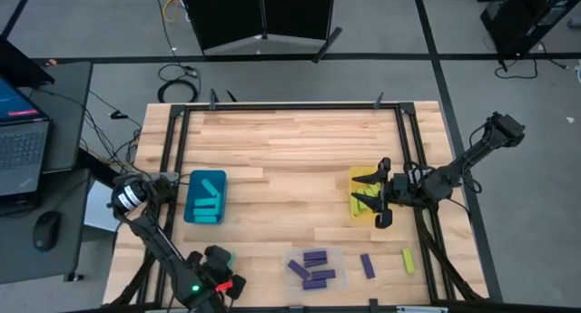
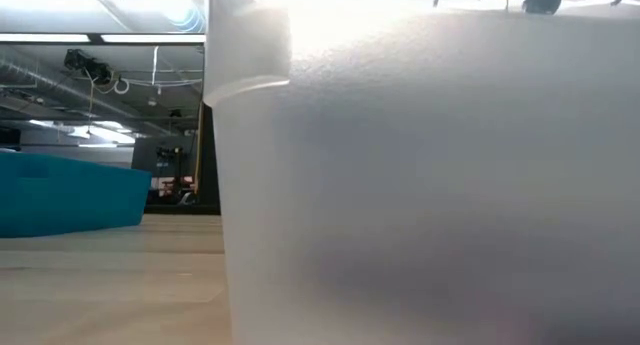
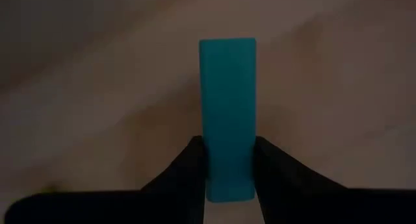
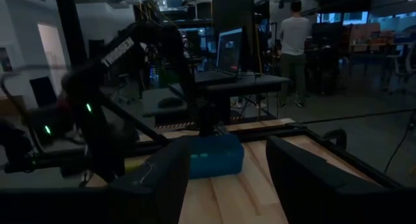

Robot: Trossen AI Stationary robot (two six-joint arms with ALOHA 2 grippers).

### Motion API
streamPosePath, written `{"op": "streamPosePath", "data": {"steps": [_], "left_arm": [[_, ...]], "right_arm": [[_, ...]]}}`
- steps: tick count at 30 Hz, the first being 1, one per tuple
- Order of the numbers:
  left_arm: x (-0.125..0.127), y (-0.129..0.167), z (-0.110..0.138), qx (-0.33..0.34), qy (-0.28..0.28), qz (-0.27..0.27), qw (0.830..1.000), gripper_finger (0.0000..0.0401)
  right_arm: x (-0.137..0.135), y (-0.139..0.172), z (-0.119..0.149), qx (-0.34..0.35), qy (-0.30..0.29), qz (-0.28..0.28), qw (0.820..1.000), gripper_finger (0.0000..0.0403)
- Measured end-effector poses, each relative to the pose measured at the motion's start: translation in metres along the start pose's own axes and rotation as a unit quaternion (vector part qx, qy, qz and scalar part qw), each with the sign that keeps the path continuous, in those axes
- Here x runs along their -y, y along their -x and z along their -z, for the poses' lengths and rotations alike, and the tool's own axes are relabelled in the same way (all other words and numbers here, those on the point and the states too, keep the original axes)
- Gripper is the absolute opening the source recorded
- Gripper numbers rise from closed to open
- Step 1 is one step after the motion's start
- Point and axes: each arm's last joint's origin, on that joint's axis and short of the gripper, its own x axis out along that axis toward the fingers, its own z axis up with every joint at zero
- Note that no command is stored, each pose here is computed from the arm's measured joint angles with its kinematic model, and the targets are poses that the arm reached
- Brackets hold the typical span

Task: Sort blocks
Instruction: Put the light blue block into the blue bin

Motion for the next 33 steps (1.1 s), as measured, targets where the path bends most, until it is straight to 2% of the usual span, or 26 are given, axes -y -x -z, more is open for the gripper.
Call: {"op": "streamPosePath", "data": {"steps": [4,7,10,12,15,18,22,26,28,31,33], "left_arm": [[0.01,0.043,-0.012,0.091,-0.012,0.024,0.995,0.01],[0.015,0.072,-0.027,0.172,-0.024,0.036,0.984,0.01],[0.015,0.089,-0.047,0.223,-0.009,0.018,0.975,0.01],[0.016,0.088,-0.063,0.225,-0.004,0.022,0.974,0.01],[0.009,0.082,-0.092,0.226,0.005,-0.017,0.974,0.01],[-0.006,0.065,-0.113,0.207,0.009,-0.08,0.975,0.01],[-0.037,0.062,-0.136,0.181,0.037,-0.114,0.976,0.01],[-0.07,0.053,-0.147,0.133,0.071,-0.139,0.979,0.01],[-0.083,0.049,-0.149,0.12,0.083,-0.131,0.981,0.01],[-0.097,0.036,-0.151,0.114,0.092,-0.124,0.981,0.0101],[-0.102,0.029,-0.152,0.112,0.094,-0.125,0.981,0.0121]], "right_arm": [[0.0,0.0,0.0,0.0,0.002,0.0,1.0,0.021],[0.0,0.0,-0.001,0.002,0.0,0.0,1.0,0.0209],[0.0,0.0,-0.001,0.003,-0.003,-0.004,1.0,0.0209],[-0.002,0.001,-0.001,0.005,-0.007,-0.014,1.0,0.021],[-0.005,0.002,-0.002,0.008,-0.011,-0.027,1.0,0.021],[-0.009,0.004,-0.001,0.007,-0.014,-0.038,0.999,0.0209],[-0.016,0.008,0.0,0.005,-0.017,-0.057,0.998,0.0209],[-0.021,0.011,0.001,0.004,-0.019,-0.072,0.997,0.0209],[-0.023,0.011,0.002,0.003,-0.02,-0.076,0.997,0.0208],[-0.025,0.01,0.005,-0.002,-0.016,-0.078,0.997,0.0206],[-0.028,0.008,0.007,-0.011,-0.01,-0.078,0.997,0.0206]]}}
